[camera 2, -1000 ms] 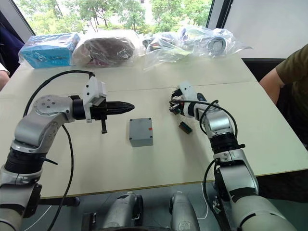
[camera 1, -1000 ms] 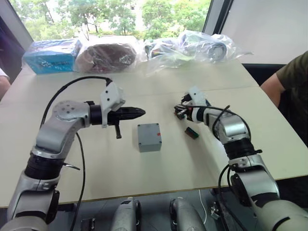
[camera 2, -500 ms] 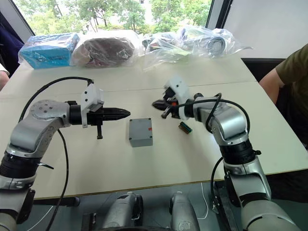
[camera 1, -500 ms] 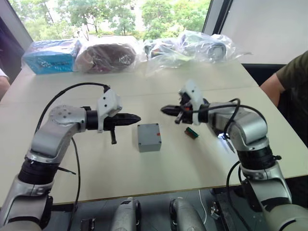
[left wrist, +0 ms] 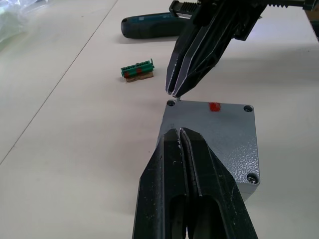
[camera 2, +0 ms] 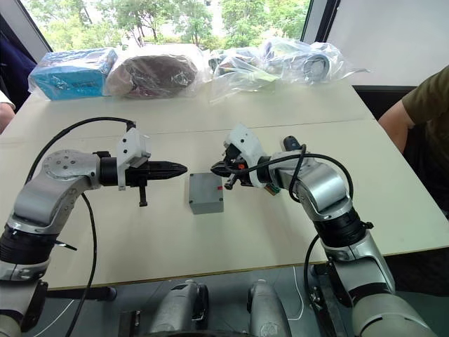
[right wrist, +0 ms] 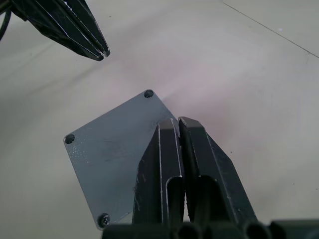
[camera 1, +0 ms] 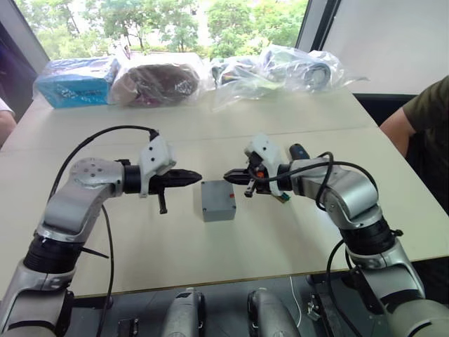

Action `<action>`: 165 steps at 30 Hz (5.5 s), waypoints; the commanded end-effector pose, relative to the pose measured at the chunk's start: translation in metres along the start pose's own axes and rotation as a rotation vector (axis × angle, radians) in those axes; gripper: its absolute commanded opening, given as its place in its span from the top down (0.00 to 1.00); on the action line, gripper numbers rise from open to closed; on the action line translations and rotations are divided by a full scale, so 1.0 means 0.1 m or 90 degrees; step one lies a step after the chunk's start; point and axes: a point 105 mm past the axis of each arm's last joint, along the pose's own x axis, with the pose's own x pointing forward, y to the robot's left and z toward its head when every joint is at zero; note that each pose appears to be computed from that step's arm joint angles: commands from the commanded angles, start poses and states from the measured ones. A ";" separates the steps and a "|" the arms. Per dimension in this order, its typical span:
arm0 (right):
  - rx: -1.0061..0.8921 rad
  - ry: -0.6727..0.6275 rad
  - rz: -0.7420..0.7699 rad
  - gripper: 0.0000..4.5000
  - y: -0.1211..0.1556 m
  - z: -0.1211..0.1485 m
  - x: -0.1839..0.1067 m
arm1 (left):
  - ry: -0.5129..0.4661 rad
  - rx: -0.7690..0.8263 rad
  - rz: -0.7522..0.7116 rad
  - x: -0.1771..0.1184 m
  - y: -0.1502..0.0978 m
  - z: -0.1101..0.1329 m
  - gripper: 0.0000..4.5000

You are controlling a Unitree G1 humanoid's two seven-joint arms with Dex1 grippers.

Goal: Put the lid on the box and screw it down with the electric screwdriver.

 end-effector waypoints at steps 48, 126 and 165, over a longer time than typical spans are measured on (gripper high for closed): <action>-0.061 0.016 -0.070 0.00 -0.29 0.21 -0.46 | -0.048 0.035 -0.017 0.09 -0.11 0.21 1.00; 0.005 -0.092 -0.141 0.00 -0.13 -0.09 -0.03 | 0.007 -0.006 0.005 0.16 -0.11 -0.18 1.00; 0.021 -0.030 -0.075 0.99 -0.03 -0.15 0.05 | -0.007 0.005 0.032 0.16 0.00 -0.11 1.00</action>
